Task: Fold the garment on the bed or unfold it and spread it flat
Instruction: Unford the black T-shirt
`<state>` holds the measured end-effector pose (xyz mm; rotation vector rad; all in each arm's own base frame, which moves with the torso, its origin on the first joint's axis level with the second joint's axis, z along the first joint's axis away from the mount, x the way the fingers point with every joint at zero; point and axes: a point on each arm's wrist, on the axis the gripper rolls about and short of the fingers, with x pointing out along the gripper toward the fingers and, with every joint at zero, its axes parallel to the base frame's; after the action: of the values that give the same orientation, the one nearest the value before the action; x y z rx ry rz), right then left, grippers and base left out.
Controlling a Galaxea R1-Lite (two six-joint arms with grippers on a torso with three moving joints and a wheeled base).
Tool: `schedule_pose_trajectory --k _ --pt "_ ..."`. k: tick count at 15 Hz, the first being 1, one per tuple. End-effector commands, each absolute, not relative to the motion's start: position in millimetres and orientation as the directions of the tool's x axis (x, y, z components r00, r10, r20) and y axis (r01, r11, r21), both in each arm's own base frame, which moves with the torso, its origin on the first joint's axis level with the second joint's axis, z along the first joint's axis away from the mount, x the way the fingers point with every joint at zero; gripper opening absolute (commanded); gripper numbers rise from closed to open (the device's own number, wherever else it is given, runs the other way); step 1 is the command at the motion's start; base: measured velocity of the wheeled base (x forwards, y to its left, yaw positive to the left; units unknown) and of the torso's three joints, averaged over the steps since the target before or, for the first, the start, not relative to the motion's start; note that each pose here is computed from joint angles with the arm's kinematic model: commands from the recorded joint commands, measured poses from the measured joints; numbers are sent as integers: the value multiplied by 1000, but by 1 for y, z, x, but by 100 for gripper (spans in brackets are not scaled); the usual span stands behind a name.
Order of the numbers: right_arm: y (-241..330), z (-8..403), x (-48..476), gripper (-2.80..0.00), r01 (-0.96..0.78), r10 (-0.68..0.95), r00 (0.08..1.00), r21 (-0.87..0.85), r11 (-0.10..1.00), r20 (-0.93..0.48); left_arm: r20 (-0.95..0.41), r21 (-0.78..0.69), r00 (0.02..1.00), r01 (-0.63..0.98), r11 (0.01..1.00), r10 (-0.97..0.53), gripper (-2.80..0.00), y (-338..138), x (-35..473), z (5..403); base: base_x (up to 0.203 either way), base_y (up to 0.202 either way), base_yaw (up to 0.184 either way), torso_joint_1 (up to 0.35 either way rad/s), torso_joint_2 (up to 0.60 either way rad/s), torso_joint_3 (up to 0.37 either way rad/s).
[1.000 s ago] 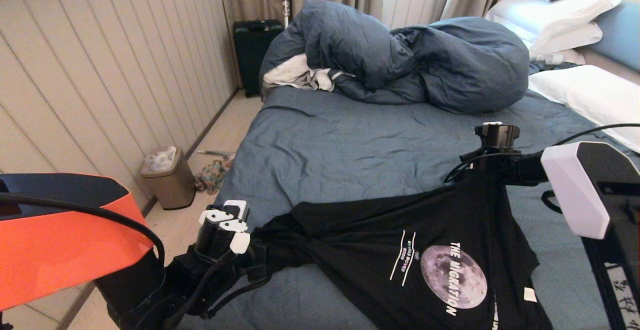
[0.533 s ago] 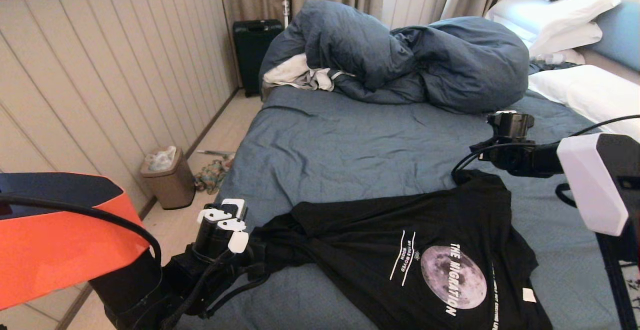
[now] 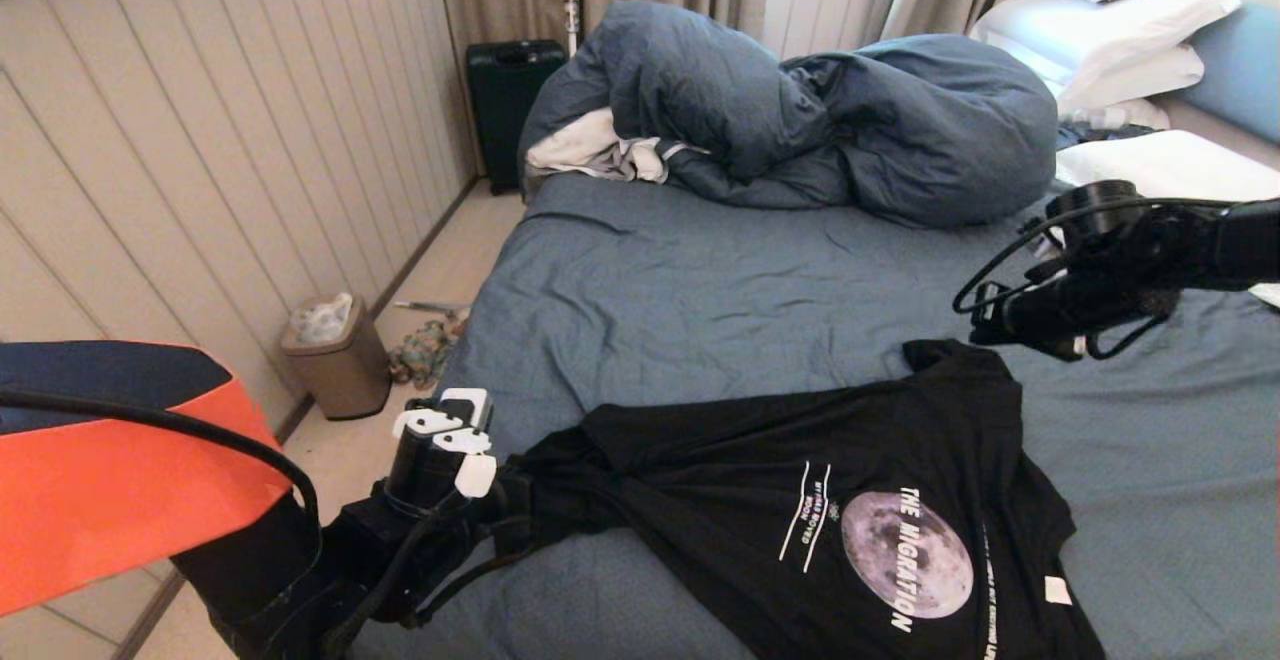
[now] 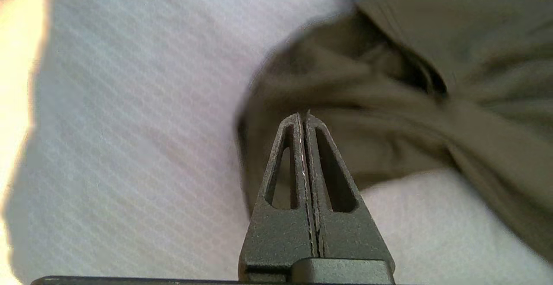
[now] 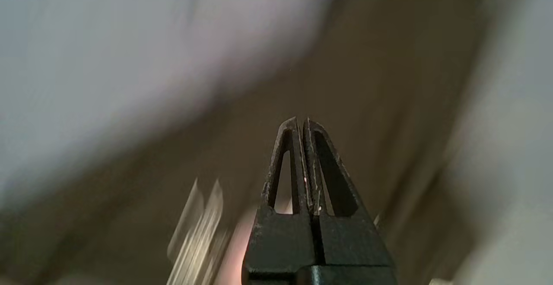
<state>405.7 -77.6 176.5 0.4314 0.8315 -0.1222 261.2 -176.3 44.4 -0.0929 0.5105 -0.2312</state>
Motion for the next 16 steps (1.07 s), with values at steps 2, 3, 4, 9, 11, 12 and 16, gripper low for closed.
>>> schedule_pose_trajectory --k 2,3,4,9,11,12,16 --pt "-65 184 338 -280 212 370 541 548 810 -755 -435 -164 870 175 971 -231 -280 -177 279 64 0 0 0 0 0 0" --pt "-64 179 325 -280 209 395 536 571 794 -746 -450 -159 863 176 972 -230 -280 -183 288 71 0 0 0 0 0 0" --pt "-65 178 317 -280 190 403 561 586 788 -723 -471 -152 849 188 970 -238 -280 -192 295 78 0 0 0 0 0 0" --pt "-80 162 318 -280 167 388 606 588 791 -695 -551 -156 765 300 941 -335 -280 -259 322 120 0 0 0 0 0 0" --pt "-84 159 318 -280 141 383 604 567 812 -699 -623 -134 716 299 945 -315 0 -281 335 87 0 0 0 0 0 0" --pt "-84 158 317 -280 135 384 601 563 816 -701 -646 -136 698 292 947 -308 0 -288 339 75 0 0 0 0 0 0" --pt "-85 155 319 -280 141 383 595 561 816 -707 -676 -161 667 281 946 -313 0 -302 333 57 0 0 0 0 0 0"
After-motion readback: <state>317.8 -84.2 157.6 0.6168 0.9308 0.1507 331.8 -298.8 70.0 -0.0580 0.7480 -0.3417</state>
